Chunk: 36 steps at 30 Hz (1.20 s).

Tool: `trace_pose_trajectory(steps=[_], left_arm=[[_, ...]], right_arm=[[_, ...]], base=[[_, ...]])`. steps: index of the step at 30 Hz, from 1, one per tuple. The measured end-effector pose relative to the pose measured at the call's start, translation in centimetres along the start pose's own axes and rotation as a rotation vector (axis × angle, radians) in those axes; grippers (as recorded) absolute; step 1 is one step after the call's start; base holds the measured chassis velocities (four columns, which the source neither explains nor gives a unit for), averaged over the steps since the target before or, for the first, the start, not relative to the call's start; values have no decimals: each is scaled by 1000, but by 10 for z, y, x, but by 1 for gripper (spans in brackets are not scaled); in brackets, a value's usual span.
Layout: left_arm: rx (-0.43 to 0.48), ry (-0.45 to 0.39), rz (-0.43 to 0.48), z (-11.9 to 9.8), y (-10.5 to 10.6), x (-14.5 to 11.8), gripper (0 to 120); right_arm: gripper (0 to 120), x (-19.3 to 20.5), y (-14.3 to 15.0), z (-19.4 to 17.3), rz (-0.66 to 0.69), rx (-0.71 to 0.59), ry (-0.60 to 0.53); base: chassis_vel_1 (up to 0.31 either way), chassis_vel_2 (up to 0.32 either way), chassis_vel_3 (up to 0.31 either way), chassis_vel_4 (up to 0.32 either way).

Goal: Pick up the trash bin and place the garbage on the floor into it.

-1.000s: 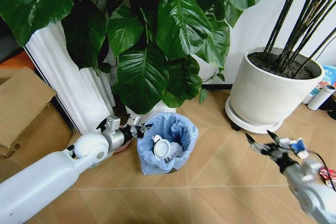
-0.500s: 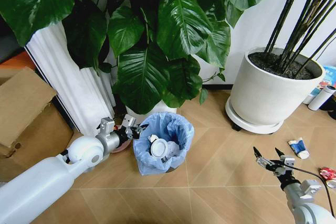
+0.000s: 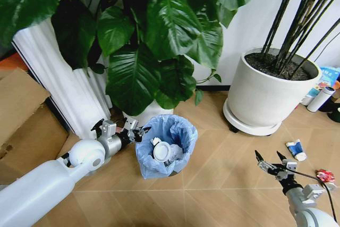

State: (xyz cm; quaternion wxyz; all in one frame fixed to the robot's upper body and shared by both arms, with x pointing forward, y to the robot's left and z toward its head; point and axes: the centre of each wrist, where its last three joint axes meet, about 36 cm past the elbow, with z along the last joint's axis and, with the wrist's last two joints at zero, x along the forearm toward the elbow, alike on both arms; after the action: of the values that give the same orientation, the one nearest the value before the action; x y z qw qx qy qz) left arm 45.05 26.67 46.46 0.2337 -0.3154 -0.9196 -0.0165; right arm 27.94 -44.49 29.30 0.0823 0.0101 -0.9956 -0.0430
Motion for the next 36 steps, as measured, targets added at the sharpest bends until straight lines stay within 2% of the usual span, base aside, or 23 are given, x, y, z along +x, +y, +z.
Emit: trace_pose_trajectory(steps=[24, 36], left_arm=[[-4, -1, 3, 1, -3, 3, 0], [-1, -3, 10, 2, -6, 1, 0]], right_arm=[[100, 7, 10, 8, -7, -19, 2], [100, 9, 11, 13, -3, -22, 11]], base=[[-100, -96, 97, 99], [-151, -163, 154, 155]])
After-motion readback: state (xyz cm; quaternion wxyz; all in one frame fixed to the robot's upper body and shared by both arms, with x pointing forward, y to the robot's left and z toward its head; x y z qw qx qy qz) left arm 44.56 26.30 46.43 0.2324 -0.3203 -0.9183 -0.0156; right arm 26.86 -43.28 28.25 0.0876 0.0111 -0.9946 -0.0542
